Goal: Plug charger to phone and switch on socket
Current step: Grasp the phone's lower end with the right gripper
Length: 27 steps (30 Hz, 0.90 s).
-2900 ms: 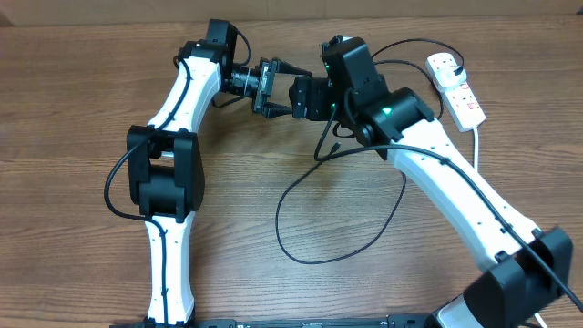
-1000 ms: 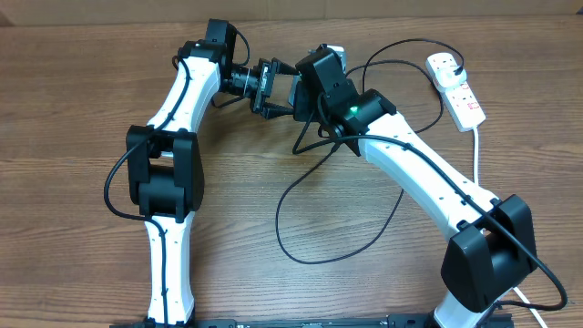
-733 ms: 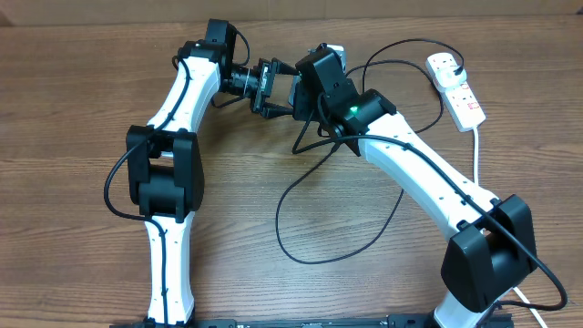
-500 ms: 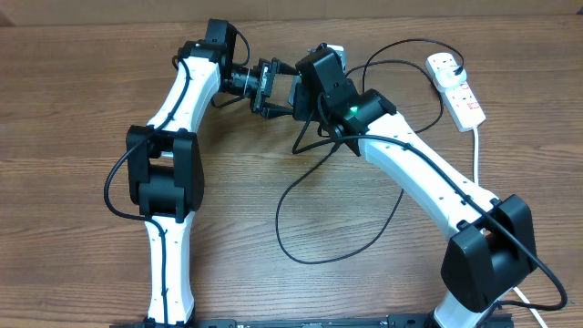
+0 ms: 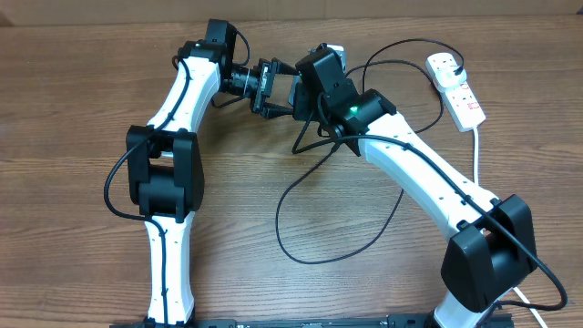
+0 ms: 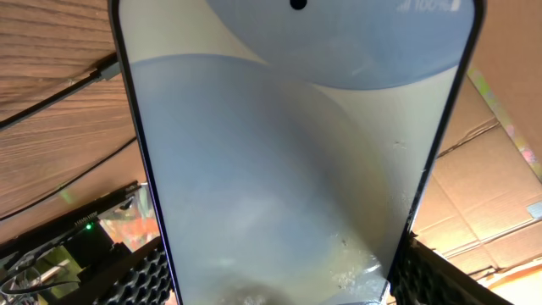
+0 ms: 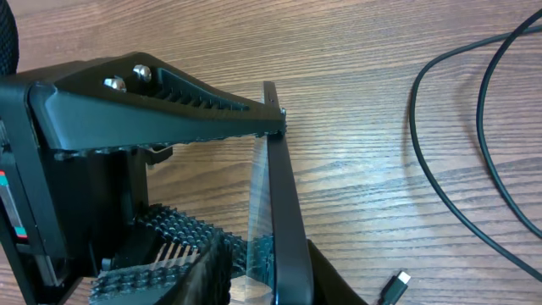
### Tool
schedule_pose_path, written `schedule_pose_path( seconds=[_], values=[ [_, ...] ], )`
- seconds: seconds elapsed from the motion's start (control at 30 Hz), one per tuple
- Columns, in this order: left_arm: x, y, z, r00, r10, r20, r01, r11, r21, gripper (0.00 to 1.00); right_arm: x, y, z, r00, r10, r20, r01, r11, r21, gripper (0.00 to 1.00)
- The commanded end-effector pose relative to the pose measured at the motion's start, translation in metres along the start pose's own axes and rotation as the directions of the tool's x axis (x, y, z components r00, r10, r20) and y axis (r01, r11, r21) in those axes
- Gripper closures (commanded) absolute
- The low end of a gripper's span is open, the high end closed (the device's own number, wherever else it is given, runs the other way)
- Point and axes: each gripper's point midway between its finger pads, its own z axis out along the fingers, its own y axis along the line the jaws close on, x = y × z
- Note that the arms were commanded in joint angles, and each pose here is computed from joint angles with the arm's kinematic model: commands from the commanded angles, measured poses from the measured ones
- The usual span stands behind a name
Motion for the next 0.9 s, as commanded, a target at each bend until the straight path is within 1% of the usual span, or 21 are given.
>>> schedule_pose_path(
  seconds=[0.0, 0.23, 0.5, 0.87],
  values=[
    [0.0083, -0.0105, -0.0022, 0.999, 0.028, -0.028, -0.027, 0.999, 0.023, 0.29, -0.008, 0.0026, -0.0013, 1.0, 0.008, 0.021, -0.008, 1.0, -0.002, 0.77],
    [0.0082, -0.0104, -0.0022, 0.999, 0.033, -0.028, -0.032, 0.999, 0.023, 0.29, -0.006, 0.0034, -0.0012, 1.0, 0.007, 0.011, -0.007, 1.0, -0.008, 0.78],
    [0.0082, -0.0104, -0.0022, 0.999, 0.036, -0.028, -0.035, 0.999, 0.023, 0.29, -0.0037, 0.0019, -0.0012, 1.0, 0.005, 0.002, -0.005, 1.0, -0.002, 0.83],
    [0.0082, -0.0104, -0.0022, 0.999, 0.046, -0.027, -0.046, 0.999, 0.024, 0.29, -0.0038, 0.002, -0.0012, 1.0, 0.005, 0.002, -0.005, 1.0, -0.002, 0.85]
  ],
)
